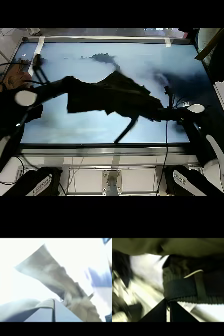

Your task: Fold the clothes and pants, and hang the long-sleeved shirts on hangers.

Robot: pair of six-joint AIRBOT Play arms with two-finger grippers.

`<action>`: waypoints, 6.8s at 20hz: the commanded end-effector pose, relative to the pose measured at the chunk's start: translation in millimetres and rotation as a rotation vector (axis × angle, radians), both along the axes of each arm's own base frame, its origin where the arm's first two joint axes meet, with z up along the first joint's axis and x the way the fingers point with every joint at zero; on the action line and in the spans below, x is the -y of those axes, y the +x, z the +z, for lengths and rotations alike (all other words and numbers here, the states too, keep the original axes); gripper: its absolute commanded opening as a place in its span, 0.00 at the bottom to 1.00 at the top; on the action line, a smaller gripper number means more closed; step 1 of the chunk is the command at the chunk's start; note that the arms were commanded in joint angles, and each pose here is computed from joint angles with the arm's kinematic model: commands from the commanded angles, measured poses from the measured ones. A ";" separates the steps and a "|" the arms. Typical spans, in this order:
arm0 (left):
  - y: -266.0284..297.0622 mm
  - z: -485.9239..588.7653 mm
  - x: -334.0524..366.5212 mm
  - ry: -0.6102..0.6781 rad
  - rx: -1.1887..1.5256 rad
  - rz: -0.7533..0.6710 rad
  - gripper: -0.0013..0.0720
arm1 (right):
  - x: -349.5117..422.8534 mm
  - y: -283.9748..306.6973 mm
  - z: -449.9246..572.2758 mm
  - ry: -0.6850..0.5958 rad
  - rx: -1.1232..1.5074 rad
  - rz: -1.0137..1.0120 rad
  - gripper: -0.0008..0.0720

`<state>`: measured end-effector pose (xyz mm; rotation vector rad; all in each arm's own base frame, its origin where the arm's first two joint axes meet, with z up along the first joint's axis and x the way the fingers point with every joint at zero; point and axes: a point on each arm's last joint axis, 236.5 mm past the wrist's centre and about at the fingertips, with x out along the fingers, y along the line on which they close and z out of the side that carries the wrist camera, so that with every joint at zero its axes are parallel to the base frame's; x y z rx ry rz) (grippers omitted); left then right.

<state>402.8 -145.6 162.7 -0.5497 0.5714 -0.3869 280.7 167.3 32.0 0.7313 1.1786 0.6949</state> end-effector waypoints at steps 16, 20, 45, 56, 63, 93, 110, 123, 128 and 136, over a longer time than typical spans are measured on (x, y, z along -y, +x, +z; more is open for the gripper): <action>10.1 -249.8 -73.3 0.211 -0.615 0.056 0.03 | 101.6 12.9 -63.2 -0.344 -0.159 -0.112 0.04; 53.3 -233.6 -74.4 0.114 -0.489 0.159 0.03 | 104.1 55.6 -95.8 -0.285 -0.146 -0.220 0.04; -147.8 -229.3 -54.9 -0.376 -0.759 0.261 0.80 | 114.6 14.5 5.2 -0.252 0.111 -0.341 0.50; -109.3 -266.1 -30.8 -0.307 -0.683 0.375 0.82 | 101.8 23.0 23.5 -0.157 0.149 -0.354 0.50; -99.7 -272.6 -29.0 -0.324 -0.694 0.417 0.03 | 98.5 19.8 23.6 -0.148 0.139 -0.340 0.50; -77.1 -241.0 -12.7 -0.328 -0.630 0.320 0.03 | 71.3 2.8 -122.3 -0.036 -0.243 -0.737 0.68; -77.1 -241.0 -12.8 -0.328 -0.630 0.320 0.03 | 95.4 17.3 -125.8 -0.045 -0.241 -0.882 0.63; -77.0 -240.8 -12.9 -0.324 -0.627 0.317 0.03 | 88.2 73.2 -118.0 -0.051 -0.203 -0.788 0.04; -66.2 -216.4 -27.6 -0.280 -0.505 0.292 0.03 | 84.1 100.6 -66.8 -0.049 -0.023 -0.703 0.04; -54.4 21.4 -16.8 -0.117 0.093 0.023 0.03 | 43.3 66.8 191.8 -0.140 0.652 -0.286 0.04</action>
